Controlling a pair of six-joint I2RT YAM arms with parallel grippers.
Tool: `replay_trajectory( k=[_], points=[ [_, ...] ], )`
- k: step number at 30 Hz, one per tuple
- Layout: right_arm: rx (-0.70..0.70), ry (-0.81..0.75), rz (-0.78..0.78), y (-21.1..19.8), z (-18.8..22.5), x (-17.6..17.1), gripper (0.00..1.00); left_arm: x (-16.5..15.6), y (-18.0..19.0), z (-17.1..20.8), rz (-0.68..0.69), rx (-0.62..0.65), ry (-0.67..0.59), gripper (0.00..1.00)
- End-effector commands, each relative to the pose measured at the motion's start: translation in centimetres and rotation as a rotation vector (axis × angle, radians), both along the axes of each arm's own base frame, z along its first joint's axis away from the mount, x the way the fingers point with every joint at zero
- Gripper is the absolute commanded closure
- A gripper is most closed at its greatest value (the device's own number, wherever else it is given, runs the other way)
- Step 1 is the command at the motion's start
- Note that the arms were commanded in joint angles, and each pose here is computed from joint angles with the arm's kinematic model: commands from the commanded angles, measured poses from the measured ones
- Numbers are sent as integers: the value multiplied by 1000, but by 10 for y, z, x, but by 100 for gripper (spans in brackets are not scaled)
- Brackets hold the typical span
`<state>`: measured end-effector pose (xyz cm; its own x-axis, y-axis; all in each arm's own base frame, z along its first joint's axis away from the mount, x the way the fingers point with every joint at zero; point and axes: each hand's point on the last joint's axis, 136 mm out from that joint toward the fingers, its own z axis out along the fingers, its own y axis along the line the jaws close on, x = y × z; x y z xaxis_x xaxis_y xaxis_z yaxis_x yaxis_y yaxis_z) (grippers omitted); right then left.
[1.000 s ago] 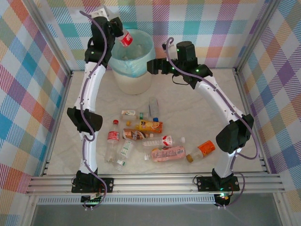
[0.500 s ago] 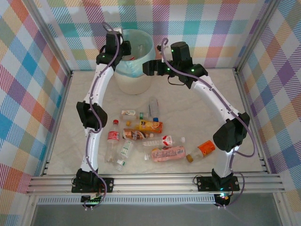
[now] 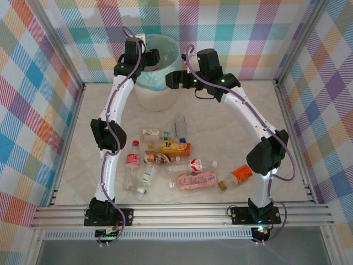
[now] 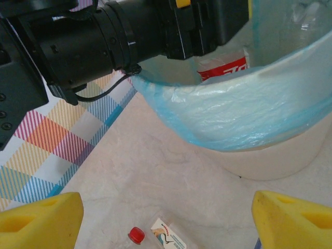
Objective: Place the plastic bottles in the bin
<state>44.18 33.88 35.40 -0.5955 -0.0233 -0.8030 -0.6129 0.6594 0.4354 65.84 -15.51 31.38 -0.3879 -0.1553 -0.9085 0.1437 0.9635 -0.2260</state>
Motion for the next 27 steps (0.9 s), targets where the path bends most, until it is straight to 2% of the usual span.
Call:
replay_trajectory(
  k=[1,7,12,20,27],
  points=[
    [21,-16,21,5,14,-6,15,-25,5,82,-8,-74,-134,19],
    [19,-20,25,2,20,-11,16,-69,15,172,-6,-138,-279,17],
    [20,-20,33,0,25,-20,16,-103,23,206,1,-143,-302,18],
    [-9,31,58,-4,18,-46,16,-153,11,213,-71,-134,-210,19],
    [-84,134,81,-9,-19,-87,17,-213,-33,180,-247,-63,-50,19]
  ],
)
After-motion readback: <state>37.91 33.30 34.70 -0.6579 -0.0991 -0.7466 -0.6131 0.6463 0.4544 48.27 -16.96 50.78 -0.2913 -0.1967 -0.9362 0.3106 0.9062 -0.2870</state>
